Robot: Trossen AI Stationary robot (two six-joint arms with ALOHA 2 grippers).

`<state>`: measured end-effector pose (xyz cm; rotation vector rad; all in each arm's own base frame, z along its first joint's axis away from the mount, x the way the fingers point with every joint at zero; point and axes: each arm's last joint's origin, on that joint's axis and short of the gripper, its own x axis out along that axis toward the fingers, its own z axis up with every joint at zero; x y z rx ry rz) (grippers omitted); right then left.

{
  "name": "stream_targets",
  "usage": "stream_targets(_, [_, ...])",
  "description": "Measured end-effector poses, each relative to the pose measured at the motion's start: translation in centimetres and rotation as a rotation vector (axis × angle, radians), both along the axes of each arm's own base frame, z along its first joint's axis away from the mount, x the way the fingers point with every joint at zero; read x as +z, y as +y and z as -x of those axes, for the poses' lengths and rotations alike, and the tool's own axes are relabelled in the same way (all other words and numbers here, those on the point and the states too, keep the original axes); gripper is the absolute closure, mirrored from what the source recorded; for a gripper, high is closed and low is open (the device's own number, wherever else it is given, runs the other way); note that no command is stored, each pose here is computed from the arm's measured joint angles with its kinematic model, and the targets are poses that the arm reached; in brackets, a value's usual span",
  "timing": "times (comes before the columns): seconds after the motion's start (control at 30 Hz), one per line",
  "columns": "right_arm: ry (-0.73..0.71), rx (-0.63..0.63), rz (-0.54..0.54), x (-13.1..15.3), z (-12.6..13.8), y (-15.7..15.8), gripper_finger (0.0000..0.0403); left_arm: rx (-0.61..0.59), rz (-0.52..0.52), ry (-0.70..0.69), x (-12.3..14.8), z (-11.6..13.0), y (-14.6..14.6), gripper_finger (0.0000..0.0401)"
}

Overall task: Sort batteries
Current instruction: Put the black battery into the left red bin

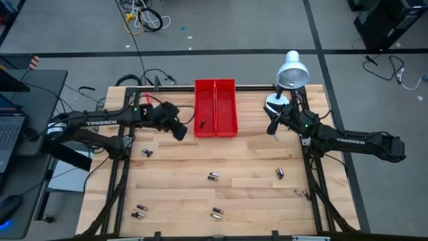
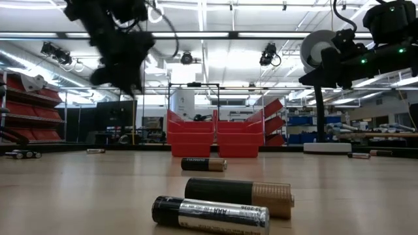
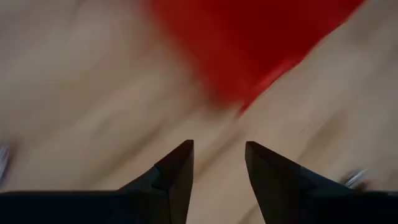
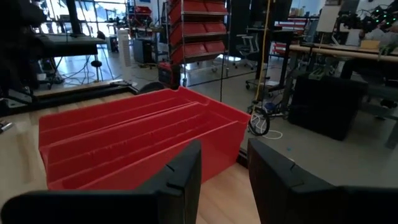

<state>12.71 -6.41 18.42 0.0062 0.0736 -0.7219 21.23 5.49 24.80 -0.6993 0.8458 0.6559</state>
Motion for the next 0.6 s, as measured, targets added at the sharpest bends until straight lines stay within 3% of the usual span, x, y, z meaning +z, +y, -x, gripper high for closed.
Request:
stream_targets(0.2, [0.003,-0.001,0.005,0.0,0.0,0.0,0.0286,0.169,0.155,0.294,-1.6,2.4,-1.0,0.0241])
stream_targets(0.3, [-0.002,-0.001,0.007,0.1,0.0,0.0,0.0286,0.157,0.174,0.357,-2.2,2.5,-1.6,0.0233])
stream_targets(0.43, [0.0,-0.001,0.009,0.1,0.0,0.0,0.0286,0.161,0.258,0.406,-3.3,2.2,-2.3,0.0205])
stream_targets(0.6, [0.023,0.001,0.023,0.0,0.0,0.0,0.0286,0.321,0.301,0.524,-4.4,2.4,-2.7,0.0155])
